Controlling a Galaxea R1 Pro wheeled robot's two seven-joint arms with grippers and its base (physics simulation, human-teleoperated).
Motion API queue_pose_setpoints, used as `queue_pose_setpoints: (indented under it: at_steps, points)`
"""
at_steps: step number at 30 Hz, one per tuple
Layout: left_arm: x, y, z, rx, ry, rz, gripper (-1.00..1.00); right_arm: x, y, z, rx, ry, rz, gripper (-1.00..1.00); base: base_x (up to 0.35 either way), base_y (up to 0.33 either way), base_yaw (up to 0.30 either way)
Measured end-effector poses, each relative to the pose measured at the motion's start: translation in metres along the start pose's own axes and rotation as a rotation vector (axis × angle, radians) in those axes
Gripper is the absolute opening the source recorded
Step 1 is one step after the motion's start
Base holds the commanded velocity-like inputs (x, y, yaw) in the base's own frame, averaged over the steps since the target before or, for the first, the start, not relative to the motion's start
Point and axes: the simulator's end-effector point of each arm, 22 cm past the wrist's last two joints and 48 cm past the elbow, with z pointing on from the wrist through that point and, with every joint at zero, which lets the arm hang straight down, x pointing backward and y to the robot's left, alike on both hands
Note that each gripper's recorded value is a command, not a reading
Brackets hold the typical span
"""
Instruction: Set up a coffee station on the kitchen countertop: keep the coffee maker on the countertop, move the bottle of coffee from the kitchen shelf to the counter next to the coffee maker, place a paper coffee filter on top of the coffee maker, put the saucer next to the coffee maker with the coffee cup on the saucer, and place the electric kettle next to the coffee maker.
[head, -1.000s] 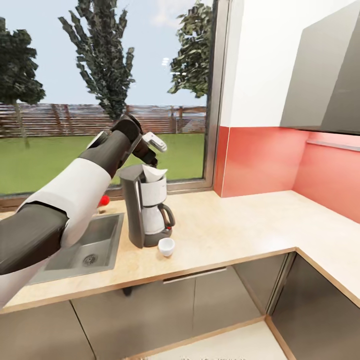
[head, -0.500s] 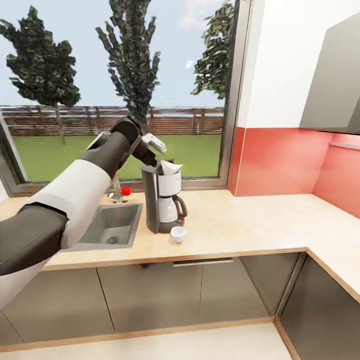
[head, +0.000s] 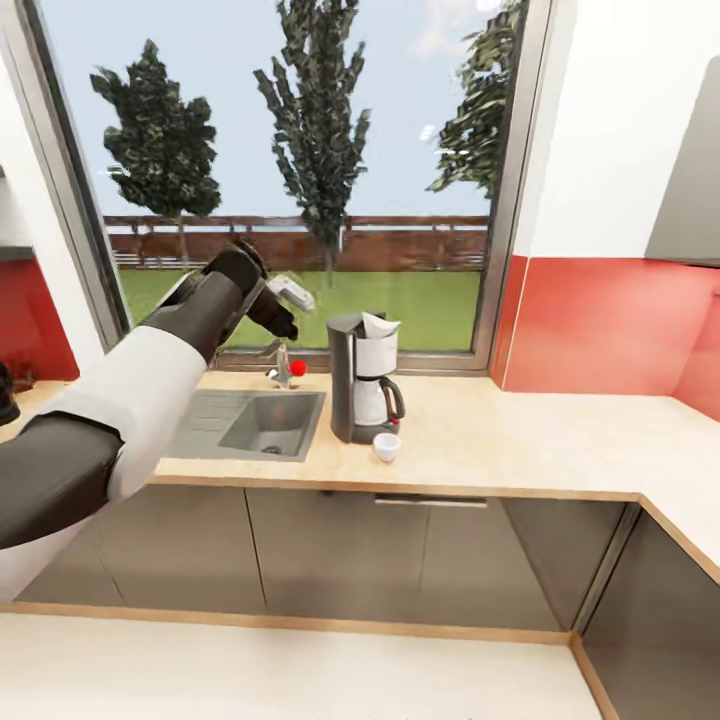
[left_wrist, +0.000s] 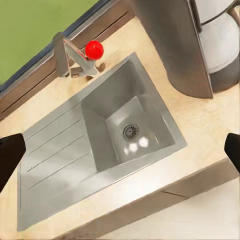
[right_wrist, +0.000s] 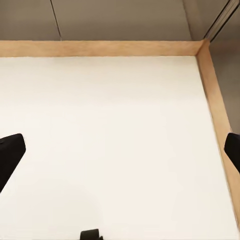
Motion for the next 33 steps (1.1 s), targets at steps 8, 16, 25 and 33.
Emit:
queue_pose_setpoints:
  at_steps: [8, 16, 25, 33]
  points:
    - [0.125, -0.078, 0.071, 0.173, 0.054, -0.146, 1.00, -0.001, 0.000, 0.000, 0.000, -0.001, 0.000, 1.00, -0.033, -0.006, 0.258]
    - [0.210, -0.158, 0.071, 0.231, -0.001, -0.164, 1.00, -0.001, 0.000, 0.000, 0.000, -0.003, 0.001, 1.00, 0.000, 0.000, 0.195]
    - [0.375, -0.216, 0.062, 0.271, -0.080, -0.331, 1.00, -0.002, -0.001, 0.000, 0.003, -0.006, 0.002, 1.00, 0.000, 0.000, 0.038]
    - [0.520, -0.244, 0.056, 0.191, -0.105, -0.416, 1.00, -0.005, -0.005, 0.000, 0.010, -0.013, 0.005, 1.00, 0.000, 0.000, 0.000]
